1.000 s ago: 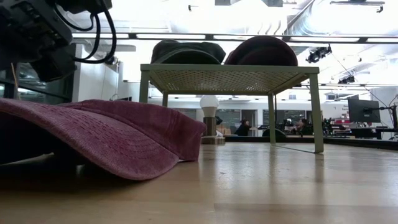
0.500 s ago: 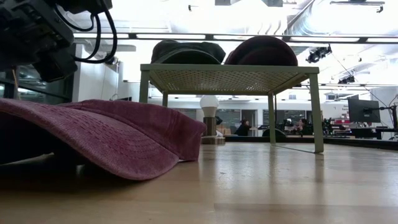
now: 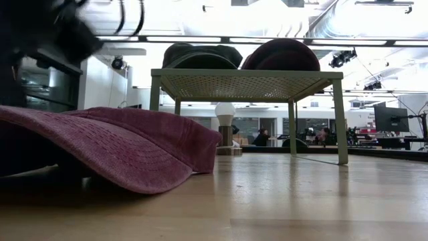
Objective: Pick & Place hat
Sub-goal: Stack the black cap on top of the black cap on the shelf
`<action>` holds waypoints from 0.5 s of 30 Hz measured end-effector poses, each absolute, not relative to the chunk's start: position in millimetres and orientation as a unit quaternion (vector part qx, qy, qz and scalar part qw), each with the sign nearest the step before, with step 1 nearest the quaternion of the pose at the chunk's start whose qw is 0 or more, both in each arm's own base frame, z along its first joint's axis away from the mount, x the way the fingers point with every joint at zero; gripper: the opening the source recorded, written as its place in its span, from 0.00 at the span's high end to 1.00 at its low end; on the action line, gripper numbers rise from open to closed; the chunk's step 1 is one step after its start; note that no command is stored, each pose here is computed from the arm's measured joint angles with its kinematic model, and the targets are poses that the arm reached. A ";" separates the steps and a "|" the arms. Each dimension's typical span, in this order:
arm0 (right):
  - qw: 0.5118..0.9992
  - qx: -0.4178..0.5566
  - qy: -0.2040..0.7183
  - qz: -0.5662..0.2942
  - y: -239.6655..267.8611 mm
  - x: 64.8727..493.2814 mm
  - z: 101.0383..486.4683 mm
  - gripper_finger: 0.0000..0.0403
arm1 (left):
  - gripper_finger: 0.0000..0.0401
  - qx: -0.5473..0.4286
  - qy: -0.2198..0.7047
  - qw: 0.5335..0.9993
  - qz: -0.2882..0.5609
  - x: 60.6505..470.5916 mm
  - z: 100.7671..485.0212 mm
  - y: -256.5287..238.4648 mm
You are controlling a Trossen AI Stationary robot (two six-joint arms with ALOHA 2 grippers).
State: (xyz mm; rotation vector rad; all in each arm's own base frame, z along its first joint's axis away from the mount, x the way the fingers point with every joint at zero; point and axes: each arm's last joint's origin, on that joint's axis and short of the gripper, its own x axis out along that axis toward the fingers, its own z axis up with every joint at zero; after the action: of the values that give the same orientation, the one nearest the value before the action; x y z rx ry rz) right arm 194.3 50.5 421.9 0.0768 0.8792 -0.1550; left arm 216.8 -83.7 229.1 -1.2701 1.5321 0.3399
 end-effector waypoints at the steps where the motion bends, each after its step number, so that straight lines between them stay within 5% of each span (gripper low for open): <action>1: 0.901 0.037 0.425 -0.075 50.6 194.2 421.9 0.63 | 1.00 -0.533 0.637 0.542 0.129 219.9 237.9 -84.7; 15: 0.907 0.042 0.412 -0.071 51.3 196.5 423.7 0.63 | 1.00 -0.510 0.573 0.641 -0.001 216.9 381.8 -103.9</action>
State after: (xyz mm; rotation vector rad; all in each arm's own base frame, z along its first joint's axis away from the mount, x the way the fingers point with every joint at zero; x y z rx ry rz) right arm 196.5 51.3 423.7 0.0870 0.8513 -0.1465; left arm 216.9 -103.9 381.8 -1.1638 1.3065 -0.0031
